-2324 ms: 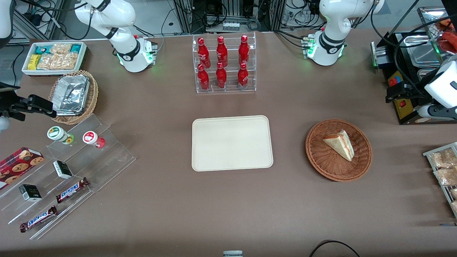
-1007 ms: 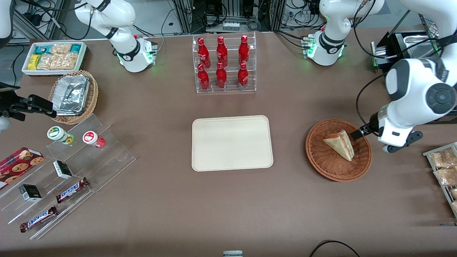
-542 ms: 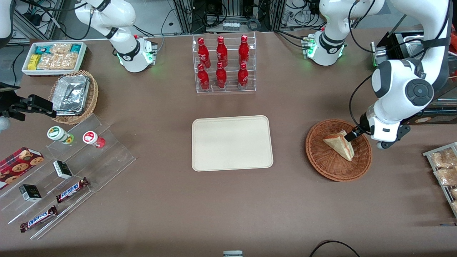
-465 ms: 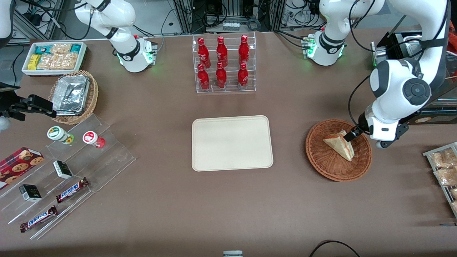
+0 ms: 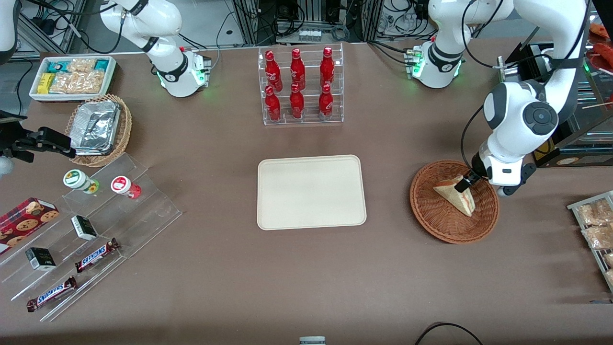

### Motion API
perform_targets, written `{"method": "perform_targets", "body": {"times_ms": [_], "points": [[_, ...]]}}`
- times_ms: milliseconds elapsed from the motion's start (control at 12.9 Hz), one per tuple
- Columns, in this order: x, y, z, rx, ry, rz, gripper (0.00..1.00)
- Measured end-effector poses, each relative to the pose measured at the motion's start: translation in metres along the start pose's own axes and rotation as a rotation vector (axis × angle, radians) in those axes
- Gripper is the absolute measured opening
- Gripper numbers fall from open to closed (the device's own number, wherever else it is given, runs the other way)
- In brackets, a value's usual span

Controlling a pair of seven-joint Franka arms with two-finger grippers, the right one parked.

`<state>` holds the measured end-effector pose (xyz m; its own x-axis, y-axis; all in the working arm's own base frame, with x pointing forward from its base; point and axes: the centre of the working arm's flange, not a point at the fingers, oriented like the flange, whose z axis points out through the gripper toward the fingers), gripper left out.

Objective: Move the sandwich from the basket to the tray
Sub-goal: 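Lower the left gripper onto the sandwich and close on it, then lift the sandwich and carry it over the cream tray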

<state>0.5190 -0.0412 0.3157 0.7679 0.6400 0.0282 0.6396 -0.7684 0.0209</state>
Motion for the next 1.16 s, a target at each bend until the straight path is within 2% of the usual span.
{"method": "perform_targets", "body": {"times_ms": [310, 852, 930, 1007, 1162], "points": [[-0.008, -0.002, 0.021, -0.037, 0.034, 0.004, 1.0], [-0.009, -0.002, 0.055, -0.049, 0.041, -0.002, 1.0], [-0.009, -0.002, 0.058, -0.048, 0.04, -0.004, 0.94], [-0.01, -0.003, 0.061, -0.045, 0.037, -0.006, 0.93], [-0.011, -0.005, 0.063, -0.041, 0.033, -0.007, 0.69]]}}
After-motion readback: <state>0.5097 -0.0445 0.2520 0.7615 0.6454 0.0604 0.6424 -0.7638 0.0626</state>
